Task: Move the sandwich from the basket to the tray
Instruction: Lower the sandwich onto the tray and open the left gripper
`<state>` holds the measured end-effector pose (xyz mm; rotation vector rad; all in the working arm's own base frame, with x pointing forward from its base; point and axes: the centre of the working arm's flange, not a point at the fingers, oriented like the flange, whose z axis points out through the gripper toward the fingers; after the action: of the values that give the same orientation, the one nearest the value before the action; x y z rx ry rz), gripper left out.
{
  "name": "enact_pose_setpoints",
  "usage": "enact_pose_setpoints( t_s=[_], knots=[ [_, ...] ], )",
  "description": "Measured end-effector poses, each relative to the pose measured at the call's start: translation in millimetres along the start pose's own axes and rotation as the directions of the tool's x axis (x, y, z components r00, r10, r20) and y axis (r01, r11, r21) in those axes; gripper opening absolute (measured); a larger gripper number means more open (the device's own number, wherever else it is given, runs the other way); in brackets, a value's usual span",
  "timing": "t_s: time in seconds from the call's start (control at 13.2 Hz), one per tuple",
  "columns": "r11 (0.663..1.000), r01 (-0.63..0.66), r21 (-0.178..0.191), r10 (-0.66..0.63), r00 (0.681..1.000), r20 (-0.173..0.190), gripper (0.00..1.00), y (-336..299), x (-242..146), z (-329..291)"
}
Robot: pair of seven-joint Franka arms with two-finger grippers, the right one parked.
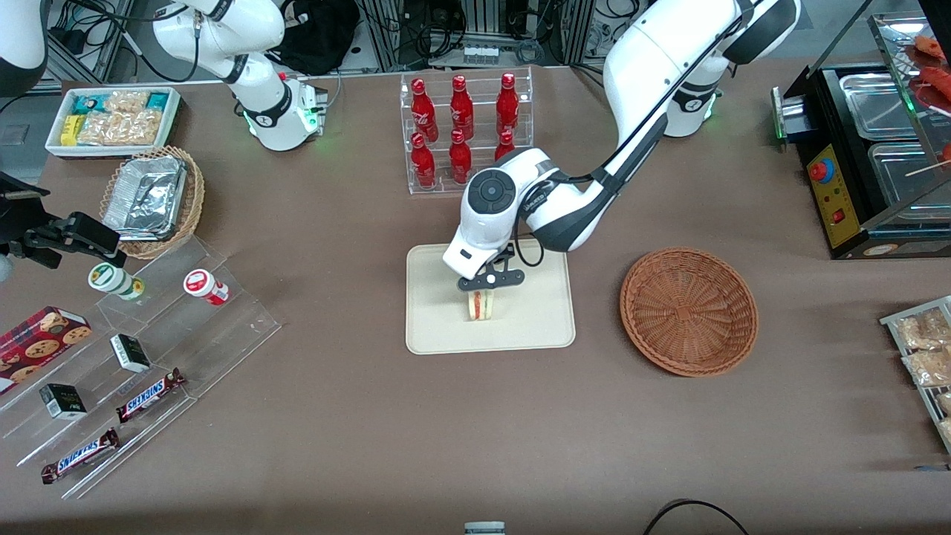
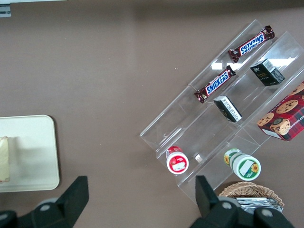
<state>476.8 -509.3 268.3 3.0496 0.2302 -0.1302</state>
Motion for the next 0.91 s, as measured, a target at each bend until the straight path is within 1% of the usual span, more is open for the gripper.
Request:
enact_pose_setpoints(
  t_s=[0.23,0.53,0.68,0.83,0.91],
  knots=[
    [1.0,-0.012,0.012,0.013,1.0,-0.012,0.13,-1,2,5],
    [1.0,-0.005,0.025,0.005,1.0,-0.015,0.13,-6,9,13],
    [1.0,-0.002,0.024,0.002,1.0,-0.015,0.17,-7,11,17],
    [1.0,0.0,0.023,0.001,1.0,-0.013,0.35,-7,11,20],
    [1.0,0.008,0.018,-0.007,1.0,-0.016,0.46,-6,12,18]
  ],
)
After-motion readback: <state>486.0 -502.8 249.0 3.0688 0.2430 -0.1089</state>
